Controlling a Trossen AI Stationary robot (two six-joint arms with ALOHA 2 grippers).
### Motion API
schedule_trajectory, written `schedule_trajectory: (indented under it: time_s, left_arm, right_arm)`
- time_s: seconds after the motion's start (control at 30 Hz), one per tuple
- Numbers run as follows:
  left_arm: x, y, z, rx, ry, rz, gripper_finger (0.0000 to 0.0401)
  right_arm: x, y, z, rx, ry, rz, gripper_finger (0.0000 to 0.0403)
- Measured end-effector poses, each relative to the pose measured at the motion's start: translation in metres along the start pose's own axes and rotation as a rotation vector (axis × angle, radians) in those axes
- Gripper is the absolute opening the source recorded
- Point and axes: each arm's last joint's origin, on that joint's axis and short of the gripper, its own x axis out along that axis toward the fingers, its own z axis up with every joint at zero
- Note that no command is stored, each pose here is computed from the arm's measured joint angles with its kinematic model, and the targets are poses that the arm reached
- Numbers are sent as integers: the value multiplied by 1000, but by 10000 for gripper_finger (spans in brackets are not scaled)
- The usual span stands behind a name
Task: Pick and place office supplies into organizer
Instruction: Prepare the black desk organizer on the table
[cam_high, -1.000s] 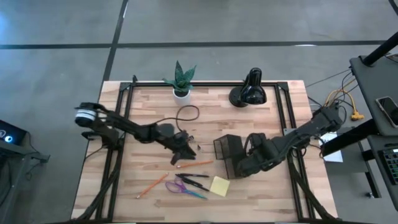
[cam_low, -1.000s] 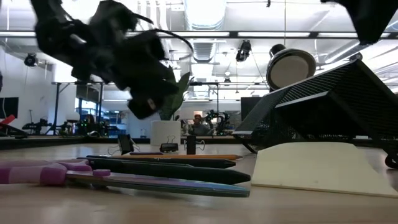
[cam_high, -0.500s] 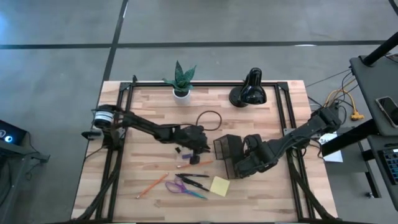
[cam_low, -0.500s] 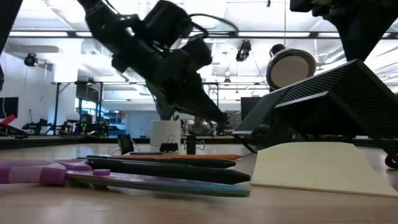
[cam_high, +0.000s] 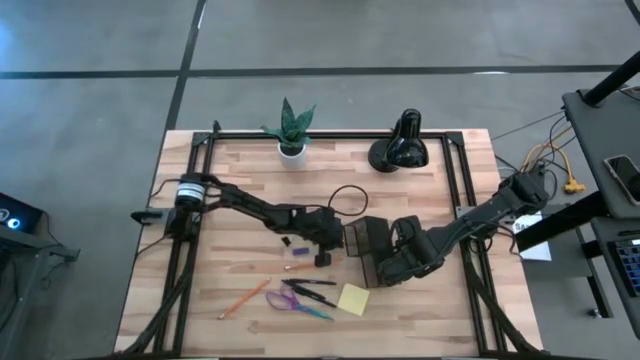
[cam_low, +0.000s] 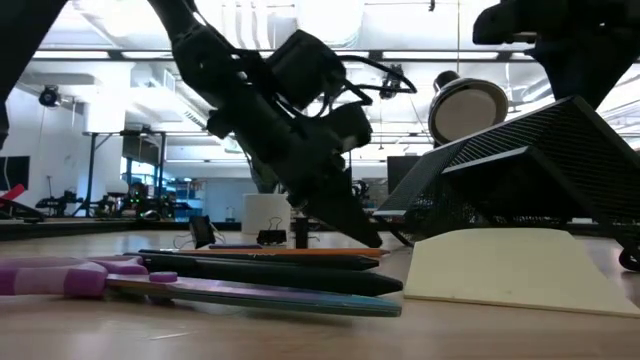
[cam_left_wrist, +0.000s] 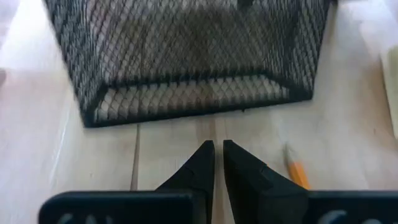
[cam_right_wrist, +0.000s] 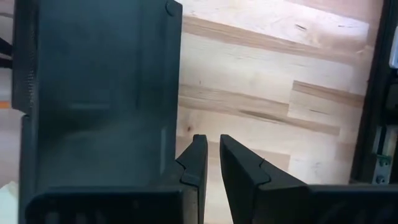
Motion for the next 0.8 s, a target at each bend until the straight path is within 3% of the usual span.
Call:
schedule_trajectory:
  time_s: [0.33, 0.8]
  left_arm:
    - [13, 0, 25, 6, -74, -2, 17]
    - [-5, -7, 72, 36, -307, -47, 17]
  right_arm:
    - [23, 12, -10, -46, 41, 139, 36]
    - [36, 9, -13, -46, 64, 120, 36]
